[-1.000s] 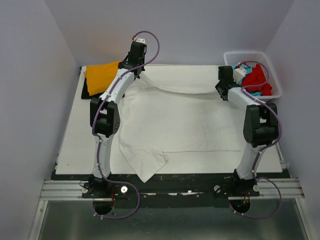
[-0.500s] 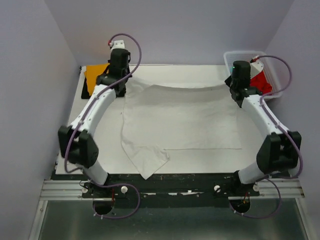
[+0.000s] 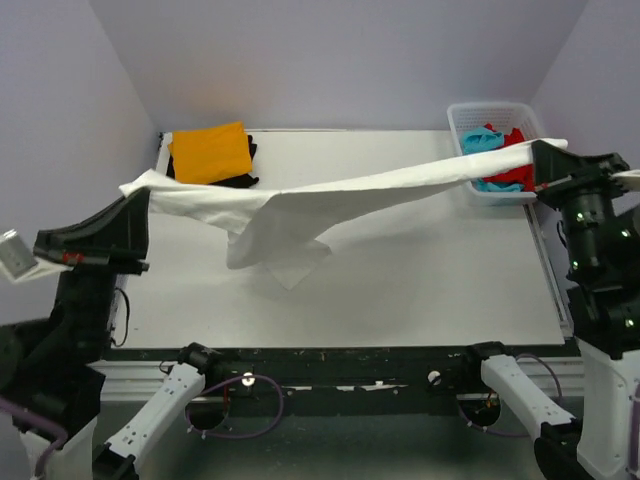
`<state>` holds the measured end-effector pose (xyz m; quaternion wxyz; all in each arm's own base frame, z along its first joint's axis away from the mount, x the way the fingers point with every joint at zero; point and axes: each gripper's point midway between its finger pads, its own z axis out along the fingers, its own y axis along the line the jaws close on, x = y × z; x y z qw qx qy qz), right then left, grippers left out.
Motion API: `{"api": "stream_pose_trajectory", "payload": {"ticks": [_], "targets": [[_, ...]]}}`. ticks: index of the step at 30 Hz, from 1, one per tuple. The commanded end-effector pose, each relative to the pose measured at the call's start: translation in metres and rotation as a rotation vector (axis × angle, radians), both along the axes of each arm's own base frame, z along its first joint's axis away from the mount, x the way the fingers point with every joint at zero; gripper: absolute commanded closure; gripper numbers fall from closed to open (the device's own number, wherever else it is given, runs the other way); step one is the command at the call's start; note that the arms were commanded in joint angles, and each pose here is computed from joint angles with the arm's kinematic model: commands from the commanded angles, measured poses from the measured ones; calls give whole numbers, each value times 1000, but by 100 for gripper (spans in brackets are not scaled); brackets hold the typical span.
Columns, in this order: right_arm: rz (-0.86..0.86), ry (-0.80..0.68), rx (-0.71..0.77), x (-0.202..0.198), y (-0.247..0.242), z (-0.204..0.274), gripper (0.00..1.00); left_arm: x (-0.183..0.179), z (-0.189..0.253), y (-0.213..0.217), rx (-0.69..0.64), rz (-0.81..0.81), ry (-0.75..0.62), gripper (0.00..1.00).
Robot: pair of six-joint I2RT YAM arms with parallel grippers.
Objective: Fold and stack the t-shirts
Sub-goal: Flatten out the tshirt
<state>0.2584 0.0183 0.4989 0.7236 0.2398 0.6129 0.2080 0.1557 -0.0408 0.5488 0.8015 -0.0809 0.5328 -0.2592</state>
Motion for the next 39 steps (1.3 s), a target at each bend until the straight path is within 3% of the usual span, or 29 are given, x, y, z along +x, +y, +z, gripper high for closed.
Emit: {"api": "stream_pose_trajectory", "payload": {"ticks": [1,5,8,11,14,17,21,24,27,31,35,39], "targets": [[74,-106,-48,-59,6,48,99,-64,17,-22,57,-235,-105,100],[59,-198,-50,-88,0,87,99,-102,50,-7,47,-227,-196,100],[-24,-180,-36,-85,-14,94,99,-110,71,-5,50,-209,-217,100],[-103,-104,-25,-58,-26,77,99,-82,71,-9,51,-171,-147,100],[-190,44,-25,-13,-36,33,99,-20,49,3,12,-15,-5,100],[-293,211,-29,31,-48,-24,99,61,7,13,38,186,188,100],[-331,431,-44,88,-45,-127,99,168,-74,3,189,333,411,100],[-350,562,-58,125,-42,-206,99,243,-154,-2,303,432,577,100],[-344,656,-76,160,-36,-278,99,299,-248,-12,388,420,802,100],[-308,767,-121,198,-27,-352,99,338,-339,-21,436,374,1034,100],[-262,835,-152,221,-18,-390,99,358,-373,-33,447,319,1132,100],[-244,822,-152,229,-15,-398,99,369,-377,-47,419,259,1128,100]]}}
